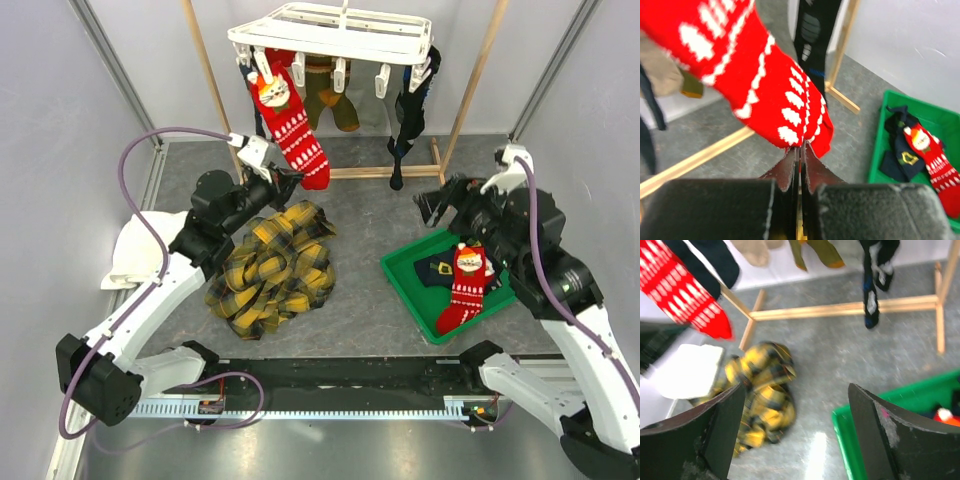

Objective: Remove the socks clipped to the hanger

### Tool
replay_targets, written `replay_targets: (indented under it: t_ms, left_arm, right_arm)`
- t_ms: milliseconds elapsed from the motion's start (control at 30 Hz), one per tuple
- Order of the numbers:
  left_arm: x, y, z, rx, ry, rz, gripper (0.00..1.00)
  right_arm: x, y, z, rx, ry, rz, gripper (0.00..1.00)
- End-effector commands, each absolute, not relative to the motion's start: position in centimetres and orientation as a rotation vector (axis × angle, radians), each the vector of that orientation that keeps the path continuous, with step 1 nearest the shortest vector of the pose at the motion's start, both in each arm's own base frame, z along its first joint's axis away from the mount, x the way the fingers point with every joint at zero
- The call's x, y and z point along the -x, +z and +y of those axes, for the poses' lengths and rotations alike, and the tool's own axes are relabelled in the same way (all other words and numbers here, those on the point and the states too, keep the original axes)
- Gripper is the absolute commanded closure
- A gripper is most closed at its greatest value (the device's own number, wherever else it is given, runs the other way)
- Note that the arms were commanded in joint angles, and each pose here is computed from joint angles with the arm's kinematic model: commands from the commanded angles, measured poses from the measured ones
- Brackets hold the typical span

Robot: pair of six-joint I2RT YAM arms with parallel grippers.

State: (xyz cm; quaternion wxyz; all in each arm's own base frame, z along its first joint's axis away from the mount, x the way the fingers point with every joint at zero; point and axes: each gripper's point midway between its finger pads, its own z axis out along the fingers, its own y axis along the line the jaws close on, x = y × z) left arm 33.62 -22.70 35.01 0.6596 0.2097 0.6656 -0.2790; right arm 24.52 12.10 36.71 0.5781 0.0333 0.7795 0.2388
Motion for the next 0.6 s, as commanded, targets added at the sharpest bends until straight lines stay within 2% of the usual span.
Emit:
replay_targets:
  t_ms: [0,133,333,500,567]
  left_arm:
    - [-31.7,36.7,-24.3,-0.506,-0.662,1.422,0.98]
    - [-31.0,36.8,-25.5,-0.531,-0.651,1.411,0.98]
    - [-30.3,37.2,-26.3,-0.55,-0.675,1.39,0.98]
    - [-28.9,37.8,-27.3,-0.575,-0.779,1.38,0.98]
    - [-28.1,38.2,-27.6,-0.585,-0.831,1.374,0.98]
  right_arm:
    - [-25.9,43.2,13.6,-0.067,0.651,1.692,0.11]
    - [-26.7,47.9,14.7,-0.074,0.724,1.613,0.16]
    - [-28.2,51.9,17.7,-0.021,0.78,1.509,0.21]
    - [-28.0,50.5,23.6,0.23,0.822,1.456,0.16]
    - [-27.9,47.9,25.2,0.287,0.852,1.49,0.16]
